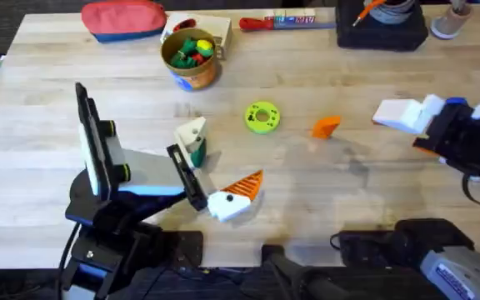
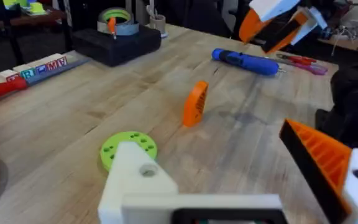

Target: Pick up the gripper from the table and insert it into the empty holder that is missing its gripper. Then pick up a screw, insert it into the mounting hole, and use the screwdriver to tighten it. Finally, clean up the table by picking up the vegetable and placing it into the bucket.

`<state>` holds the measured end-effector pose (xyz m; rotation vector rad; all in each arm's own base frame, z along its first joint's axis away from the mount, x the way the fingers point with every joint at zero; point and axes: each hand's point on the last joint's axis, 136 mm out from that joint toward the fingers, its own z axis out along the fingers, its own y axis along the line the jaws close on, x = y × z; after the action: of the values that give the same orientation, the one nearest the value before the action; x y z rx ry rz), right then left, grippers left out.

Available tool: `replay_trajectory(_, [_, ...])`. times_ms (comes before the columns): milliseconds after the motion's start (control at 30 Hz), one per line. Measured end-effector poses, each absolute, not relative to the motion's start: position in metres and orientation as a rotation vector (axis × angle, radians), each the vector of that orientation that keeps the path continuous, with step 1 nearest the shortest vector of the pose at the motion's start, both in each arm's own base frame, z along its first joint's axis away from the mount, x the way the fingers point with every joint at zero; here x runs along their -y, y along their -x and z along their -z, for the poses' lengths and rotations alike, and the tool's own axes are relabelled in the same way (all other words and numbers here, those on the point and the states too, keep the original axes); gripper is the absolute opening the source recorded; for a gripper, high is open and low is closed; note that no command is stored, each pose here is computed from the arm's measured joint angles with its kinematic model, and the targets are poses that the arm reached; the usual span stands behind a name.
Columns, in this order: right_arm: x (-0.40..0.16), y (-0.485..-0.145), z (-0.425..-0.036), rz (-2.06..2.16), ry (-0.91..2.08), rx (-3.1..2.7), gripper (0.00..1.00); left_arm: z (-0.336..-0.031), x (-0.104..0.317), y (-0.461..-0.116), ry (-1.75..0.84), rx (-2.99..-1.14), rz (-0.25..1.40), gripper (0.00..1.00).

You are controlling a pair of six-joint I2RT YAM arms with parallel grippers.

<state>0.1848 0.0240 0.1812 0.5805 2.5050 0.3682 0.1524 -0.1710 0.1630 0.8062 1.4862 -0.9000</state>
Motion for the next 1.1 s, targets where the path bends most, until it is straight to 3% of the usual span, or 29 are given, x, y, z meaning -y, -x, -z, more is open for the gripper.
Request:
replay_trajectory(133, [-0.039,-0.194,-0.185,-0.427,-0.368,-2.517,0.989,-0.163,0.171,-0.152,-0.806,-1.486,0.900,0.989])
replay_trajectory(433, [-0.060,-0.188,-0.137,-0.313,0.280,-2.843,0.992,-0.163,0.171,-0.152,-0.806,-1.487,0.900,0.989])
replay_trajectory(767, [-0.079,-0.230,-0.122,-0.133,0.961,-2.816,0.992,-0.162,0.172,-0.151,-0.814,-1.488,0.911,0.988])
replay_trajectory(1033, [-0.085,-0.259,-0.120,-0.058,1.222,-2.623,0.987,-0.162,0.172,-0.150,-0.817,-1.487,0.914,0.988])
replay_trajectory(1100, [-0.087,-0.266,-0.122,-0.043,1.237,-2.581,0.937,-0.162,0.172,-0.150,-0.817,-1.487,0.914,0.988])
